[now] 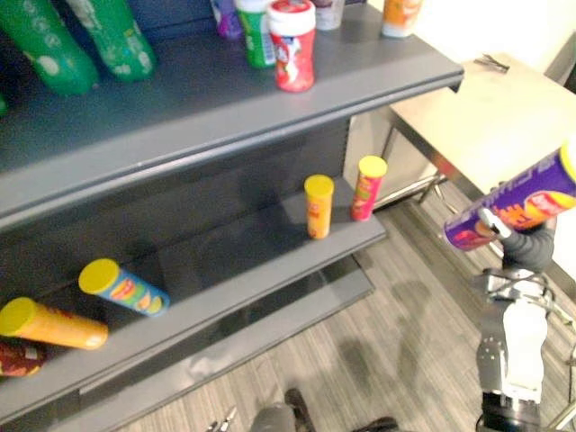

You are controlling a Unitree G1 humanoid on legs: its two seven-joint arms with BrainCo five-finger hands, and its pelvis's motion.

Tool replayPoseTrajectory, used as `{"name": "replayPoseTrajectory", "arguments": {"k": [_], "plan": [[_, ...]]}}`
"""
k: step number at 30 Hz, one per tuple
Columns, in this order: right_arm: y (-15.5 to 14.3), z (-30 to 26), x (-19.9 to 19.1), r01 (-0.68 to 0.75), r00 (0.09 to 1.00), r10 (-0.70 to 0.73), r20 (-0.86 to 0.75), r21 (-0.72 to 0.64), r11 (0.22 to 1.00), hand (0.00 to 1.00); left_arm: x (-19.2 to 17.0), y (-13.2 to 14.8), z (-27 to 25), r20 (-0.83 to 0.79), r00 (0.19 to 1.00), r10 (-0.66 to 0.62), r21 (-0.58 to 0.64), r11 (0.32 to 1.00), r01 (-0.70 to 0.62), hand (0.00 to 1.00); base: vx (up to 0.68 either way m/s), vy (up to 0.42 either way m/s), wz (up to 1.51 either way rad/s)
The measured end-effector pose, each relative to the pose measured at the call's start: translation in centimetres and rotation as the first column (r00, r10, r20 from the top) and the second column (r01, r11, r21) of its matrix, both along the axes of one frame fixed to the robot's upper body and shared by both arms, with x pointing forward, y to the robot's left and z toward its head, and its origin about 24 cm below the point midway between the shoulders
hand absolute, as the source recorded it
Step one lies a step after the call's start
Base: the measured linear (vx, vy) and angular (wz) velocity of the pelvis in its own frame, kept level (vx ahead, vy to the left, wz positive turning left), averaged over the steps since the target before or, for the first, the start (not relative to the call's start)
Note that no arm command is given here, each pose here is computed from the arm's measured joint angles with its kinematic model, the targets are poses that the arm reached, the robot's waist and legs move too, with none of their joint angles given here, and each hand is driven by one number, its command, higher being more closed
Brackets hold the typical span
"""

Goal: Put the gum and the chips on the shelf.

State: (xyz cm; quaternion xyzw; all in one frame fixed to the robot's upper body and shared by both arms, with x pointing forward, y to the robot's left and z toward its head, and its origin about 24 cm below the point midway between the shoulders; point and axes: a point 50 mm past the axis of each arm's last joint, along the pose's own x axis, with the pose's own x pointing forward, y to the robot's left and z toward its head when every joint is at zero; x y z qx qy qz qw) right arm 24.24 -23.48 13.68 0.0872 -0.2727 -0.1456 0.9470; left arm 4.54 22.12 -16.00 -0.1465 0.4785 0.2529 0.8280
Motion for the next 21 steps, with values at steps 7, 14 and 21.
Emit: {"name": "replayPoseTrajectory", "arguments": {"k": [7,14,21], "plan": [[2.5,-0.8,1.0,-0.113,0.993,0.112,-0.047,-0.027,0.993,1.00,0.3,0.0,0.2,0.023,1.000,-0.001,0.001,1.000,0.001,0.00,0.02,0.051,-0.01],[6.4,-1.8,1.5,-0.321,0.944,0.314,-0.102,-0.058,0.945,1.00,1.8,0.7,0.8,0.066,0.994,-0.083,0.043,0.996,0.080,0.00,0.07,0.092,0.71],[8.2,-3.4,0.0,-0.446,0.887,0.440,-0.142,-0.015,0.895,1.00,0.0,0.6,0.2,-0.015,0.996,-0.091,0.026,0.995,0.092,0.00,0.15,-0.080,1.17]]}}
